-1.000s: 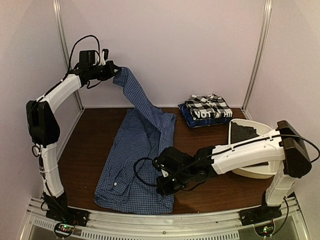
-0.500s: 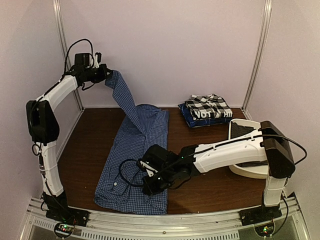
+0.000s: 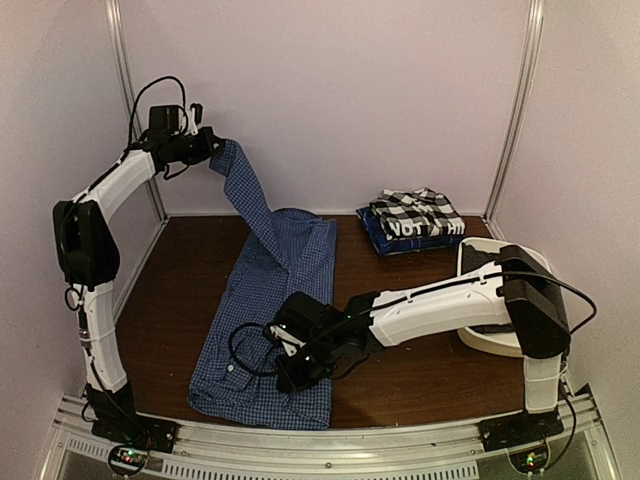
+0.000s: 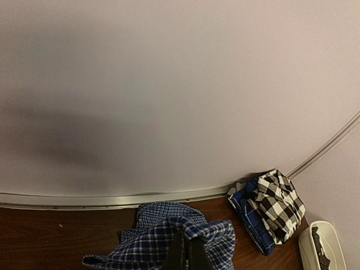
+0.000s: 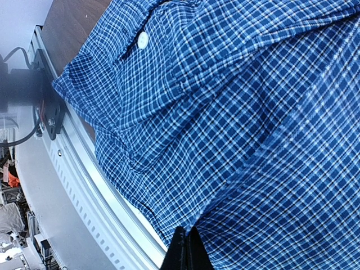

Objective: Fold and stack the long sleeve shirts
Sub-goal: Fold the 1/3-folded shirt at the center of the board.

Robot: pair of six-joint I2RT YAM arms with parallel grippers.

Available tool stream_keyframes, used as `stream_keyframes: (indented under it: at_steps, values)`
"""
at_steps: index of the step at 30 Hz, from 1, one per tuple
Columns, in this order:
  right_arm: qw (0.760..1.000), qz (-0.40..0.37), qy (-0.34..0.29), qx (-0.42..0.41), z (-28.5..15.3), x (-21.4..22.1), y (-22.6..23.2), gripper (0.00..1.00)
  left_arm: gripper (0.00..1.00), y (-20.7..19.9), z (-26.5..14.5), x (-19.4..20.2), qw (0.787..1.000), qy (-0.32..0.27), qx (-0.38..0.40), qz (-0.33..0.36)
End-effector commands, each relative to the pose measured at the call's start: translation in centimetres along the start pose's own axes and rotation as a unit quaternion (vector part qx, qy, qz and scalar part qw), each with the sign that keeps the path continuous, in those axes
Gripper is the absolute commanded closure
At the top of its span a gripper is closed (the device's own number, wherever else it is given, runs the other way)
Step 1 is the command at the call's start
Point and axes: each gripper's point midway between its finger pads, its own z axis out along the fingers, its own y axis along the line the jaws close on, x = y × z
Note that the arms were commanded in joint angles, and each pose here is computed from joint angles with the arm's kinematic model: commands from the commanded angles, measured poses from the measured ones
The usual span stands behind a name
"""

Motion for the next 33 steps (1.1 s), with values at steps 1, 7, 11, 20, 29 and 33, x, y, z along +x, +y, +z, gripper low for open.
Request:
stream_keyframes:
  at_steps: [1, 7, 11, 20, 29, 33]
  values:
    - [1.0, -0.008, -0.014, -0.022, -0.5, -1.6, 1.6, 1.0, 1.0, 0.1, -0.5, -1.7, 1.0, -0.019, 0.002, 0.016]
    - [0.999, -0.013, -0.03, -0.024, -1.4, -3.2, 1.8, 1.0, 1.0, 0.2, -0.6, -1.6, 1.0, -0.017, 0.004, 0.016]
    - [0.999, -0.012, -0.02, -0.034, -0.7, -3.0, 2.0, 1.0, 1.0, 0.2, -0.7, -1.8, 1.0, -0.018, 0.004, 0.017]
    - [0.999, -0.001, -0.008, -0.054, 1.2, -2.4, 1.8, 1.0, 1.0, 0.9, -0.5, -1.3, 1.0, -0.013, -0.002, 0.019]
    - [0.998, -0.007, -0.013, -0.067, 1.2, -2.8, 2.0, 0.87, 1.0, 2.1, 0.4, 0.6, 1.0, 0.008, -0.01, 0.012]
    - [0.996, -0.016, -0.034, -0.077, -0.4, -4.2, 2.4, 0.62, 1.0, 2.0, 0.5, 1.4, 1.0, 0.019, -0.001, 0.005]
